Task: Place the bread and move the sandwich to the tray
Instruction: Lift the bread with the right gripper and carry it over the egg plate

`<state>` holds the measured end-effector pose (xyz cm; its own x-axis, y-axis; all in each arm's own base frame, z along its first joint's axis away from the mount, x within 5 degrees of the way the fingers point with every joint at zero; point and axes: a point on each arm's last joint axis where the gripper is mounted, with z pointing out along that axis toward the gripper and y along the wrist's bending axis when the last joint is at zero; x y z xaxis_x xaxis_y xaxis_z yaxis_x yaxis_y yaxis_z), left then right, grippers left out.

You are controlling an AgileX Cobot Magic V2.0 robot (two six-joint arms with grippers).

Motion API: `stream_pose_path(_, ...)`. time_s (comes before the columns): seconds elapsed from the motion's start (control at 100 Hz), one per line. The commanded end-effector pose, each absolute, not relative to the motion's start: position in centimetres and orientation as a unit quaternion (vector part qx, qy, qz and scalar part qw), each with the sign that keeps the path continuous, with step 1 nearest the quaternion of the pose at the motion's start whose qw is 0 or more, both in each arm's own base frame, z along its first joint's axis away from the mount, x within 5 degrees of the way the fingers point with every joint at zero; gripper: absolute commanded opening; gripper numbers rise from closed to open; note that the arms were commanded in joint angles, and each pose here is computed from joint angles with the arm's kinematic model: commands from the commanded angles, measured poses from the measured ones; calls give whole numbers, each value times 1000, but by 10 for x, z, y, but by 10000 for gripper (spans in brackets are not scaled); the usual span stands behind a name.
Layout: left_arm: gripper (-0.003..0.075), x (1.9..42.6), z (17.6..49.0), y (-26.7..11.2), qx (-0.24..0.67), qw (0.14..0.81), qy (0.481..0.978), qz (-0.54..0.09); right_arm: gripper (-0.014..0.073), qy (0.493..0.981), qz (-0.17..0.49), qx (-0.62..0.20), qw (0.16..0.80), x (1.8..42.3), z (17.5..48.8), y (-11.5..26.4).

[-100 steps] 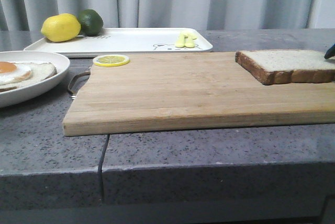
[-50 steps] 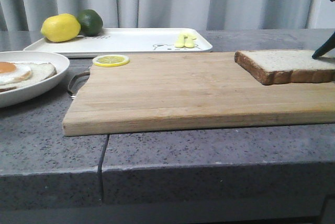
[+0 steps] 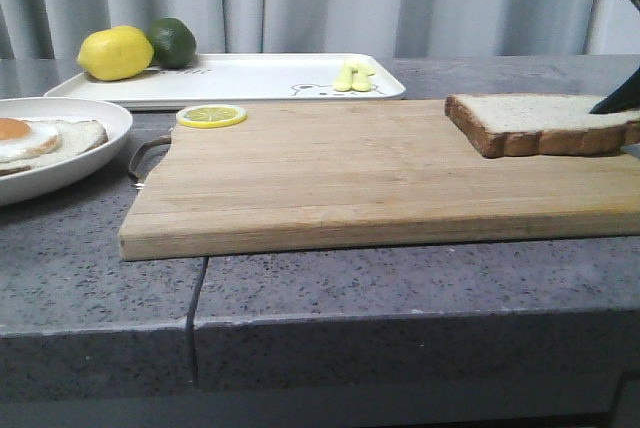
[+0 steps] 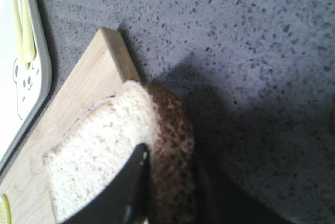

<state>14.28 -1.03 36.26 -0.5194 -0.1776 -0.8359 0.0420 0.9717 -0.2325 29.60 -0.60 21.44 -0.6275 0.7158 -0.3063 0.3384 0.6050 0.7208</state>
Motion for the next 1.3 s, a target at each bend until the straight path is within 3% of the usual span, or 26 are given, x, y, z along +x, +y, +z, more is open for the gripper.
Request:
stream_pose_path(0.0,315,145,379,-11,-41,530,839,-121,74,844,317,295,317,297,225,-8)
stream_pose_path(0.15,315,145,379,-11,-41,530,839,-121,-76,840,312,293,333,295,233,-9)
stream_pose_path(0.38,315,145,379,-11,-41,530,839,-121,-60,821,335,253,387,285,275,-4)
stream_pose_path(0.69,315,145,380,-11,-42,530,838,-121,-60,747,468,192,431,269,353,20)
stream_pose_path(0.88,315,145,381,-10,-42,539,833,-116,-60,724,520,159,424,268,375,58)
stream_pose_path(1.29,315,146,382,-10,-43,542,831,-116,-60,725,537,139,409,282,388,150)
